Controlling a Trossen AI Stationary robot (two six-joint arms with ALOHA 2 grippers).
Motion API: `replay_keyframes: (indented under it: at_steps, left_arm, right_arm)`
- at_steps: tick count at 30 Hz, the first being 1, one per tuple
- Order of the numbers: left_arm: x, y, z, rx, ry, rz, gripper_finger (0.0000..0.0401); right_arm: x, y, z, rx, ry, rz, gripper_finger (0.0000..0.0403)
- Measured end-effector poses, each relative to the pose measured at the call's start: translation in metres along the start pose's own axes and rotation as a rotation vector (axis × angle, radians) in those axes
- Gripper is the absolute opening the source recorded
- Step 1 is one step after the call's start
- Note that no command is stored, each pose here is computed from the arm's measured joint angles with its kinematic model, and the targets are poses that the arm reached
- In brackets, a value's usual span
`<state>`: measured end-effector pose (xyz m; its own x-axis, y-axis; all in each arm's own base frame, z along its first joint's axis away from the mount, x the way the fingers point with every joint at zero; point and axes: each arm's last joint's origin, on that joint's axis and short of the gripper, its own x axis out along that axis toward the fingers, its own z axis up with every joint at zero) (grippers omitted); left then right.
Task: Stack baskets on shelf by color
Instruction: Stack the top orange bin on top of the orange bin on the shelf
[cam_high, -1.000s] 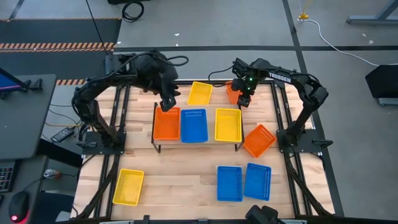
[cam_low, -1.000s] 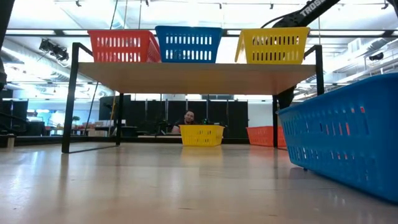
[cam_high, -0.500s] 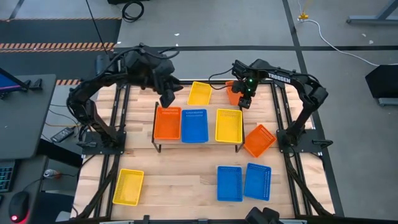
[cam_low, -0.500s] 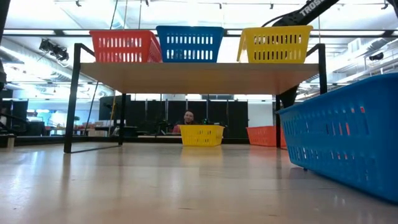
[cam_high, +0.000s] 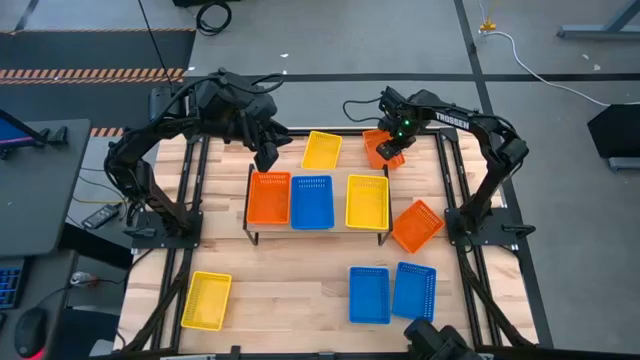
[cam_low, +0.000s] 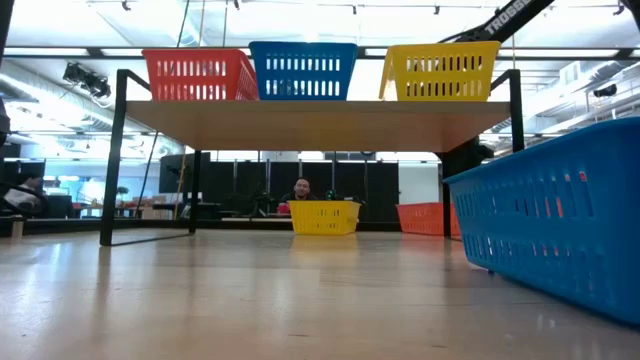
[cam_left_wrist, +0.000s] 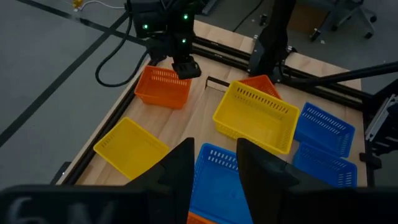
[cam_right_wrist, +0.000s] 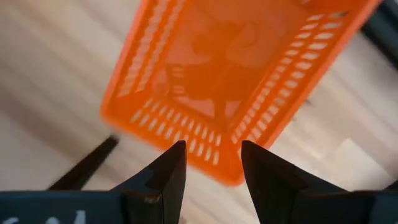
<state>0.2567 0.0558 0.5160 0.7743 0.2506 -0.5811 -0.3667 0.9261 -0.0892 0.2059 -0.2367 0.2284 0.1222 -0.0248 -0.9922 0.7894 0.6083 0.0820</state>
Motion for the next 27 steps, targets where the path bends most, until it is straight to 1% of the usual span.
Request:
replay_keyframes:
  at_steps: [2, 4, 7, 11, 14, 18, 21, 24, 27]
  left_arm:
    - [0.0, 0.0, 0.0, -0.004, 0.0, 0.0, 0.0126]
    - [0.0, -0.001, 0.0, -0.014, 0.002, -0.001, 0.0126]
    - [0.0, -0.002, -0.001, -0.022, 0.009, -0.003, 0.0126]
    - [0.0, -0.002, -0.003, -0.019, 0.03, -0.001, 0.0126]
    - [0.0, -0.001, -0.003, -0.019, 0.03, -0.001, 0.0126]
    - [0.0, -0.001, -0.003, -0.026, 0.03, -0.001, 0.0126]
    - [0.0, -0.001, -0.003, -0.026, 0.031, 0.0, 0.0126]
    - [0.0, -0.001, -0.003, -0.024, 0.031, 0.0, 0.0126]
    - [0.0, -0.001, -0.003, -0.018, 0.031, 0.002, 0.0126]
  right_arm:
    - [0.001, -0.005, 0.001, 0.046, -0.008, -0.03, 0.0162]
    - [-0.001, -0.01, 0.004, 0.098, -0.037, -0.031, 0.0162]
    - [-0.001, -0.019, 0.004, 0.174, -0.04, -0.03, 0.0162]
    - [0.002, -0.028, 0.002, 0.235, -0.036, -0.028, 0.0162]
    - [0.012, -0.031, -0.004, 0.265, -0.007, -0.017, 0.0162]
    - [0.025, -0.032, -0.009, 0.285, -0.002, -0.011, 0.0162]
    - [0.03, -0.032, -0.009, 0.325, -0.02, -0.012, 0.0162]
    - [0.03, -0.033, -0.007, 0.327, -0.047, -0.009, 0.0161]
    - [0.03, -0.033, -0.005, 0.333, -0.074, -0.005, 0.0142]
